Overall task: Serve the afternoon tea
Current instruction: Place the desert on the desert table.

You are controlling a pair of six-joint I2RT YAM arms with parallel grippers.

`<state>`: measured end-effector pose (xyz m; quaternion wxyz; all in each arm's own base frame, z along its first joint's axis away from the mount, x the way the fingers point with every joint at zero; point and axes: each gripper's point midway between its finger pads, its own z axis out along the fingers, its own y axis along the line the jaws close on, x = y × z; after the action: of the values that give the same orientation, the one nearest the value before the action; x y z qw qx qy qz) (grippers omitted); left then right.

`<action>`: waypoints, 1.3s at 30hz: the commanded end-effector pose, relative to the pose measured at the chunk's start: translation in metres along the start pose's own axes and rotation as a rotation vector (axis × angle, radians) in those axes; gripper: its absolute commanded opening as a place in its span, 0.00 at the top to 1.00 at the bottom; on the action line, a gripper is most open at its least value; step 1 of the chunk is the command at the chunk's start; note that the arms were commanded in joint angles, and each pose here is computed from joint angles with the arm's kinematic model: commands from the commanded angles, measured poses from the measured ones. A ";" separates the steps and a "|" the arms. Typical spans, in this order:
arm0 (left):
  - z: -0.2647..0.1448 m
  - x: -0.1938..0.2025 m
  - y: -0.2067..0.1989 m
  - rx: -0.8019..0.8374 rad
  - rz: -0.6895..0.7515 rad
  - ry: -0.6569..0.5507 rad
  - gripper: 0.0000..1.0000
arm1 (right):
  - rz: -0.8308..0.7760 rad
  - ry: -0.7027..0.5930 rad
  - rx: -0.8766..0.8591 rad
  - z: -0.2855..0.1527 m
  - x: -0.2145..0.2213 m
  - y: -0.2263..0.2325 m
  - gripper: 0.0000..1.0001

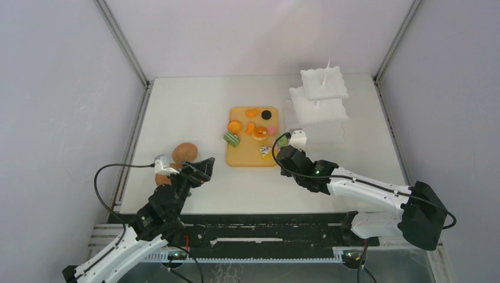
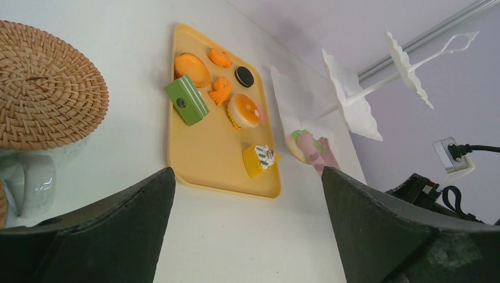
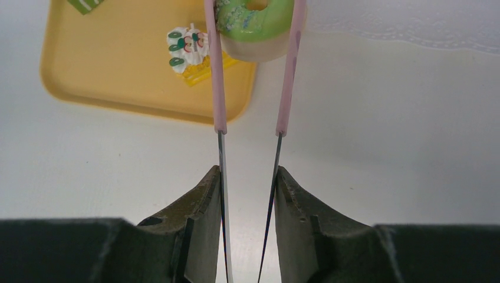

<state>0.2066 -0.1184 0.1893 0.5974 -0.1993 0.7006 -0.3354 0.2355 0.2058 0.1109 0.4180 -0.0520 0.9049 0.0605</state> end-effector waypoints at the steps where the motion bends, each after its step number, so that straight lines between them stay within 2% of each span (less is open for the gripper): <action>1: 0.000 -0.015 -0.018 0.042 -0.044 -0.033 0.01 | 0.105 -0.129 0.007 -0.004 -0.033 -0.004 0.92; 39: 0.011 -0.004 -0.014 0.013 0.001 -0.015 0.01 | 0.258 -0.249 0.180 0.074 -0.056 -0.053 0.96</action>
<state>0.2139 -0.1267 0.1832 0.5917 -0.1950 0.7120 -0.3241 0.3146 0.1648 0.0903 0.4817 0.0840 0.8719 0.0275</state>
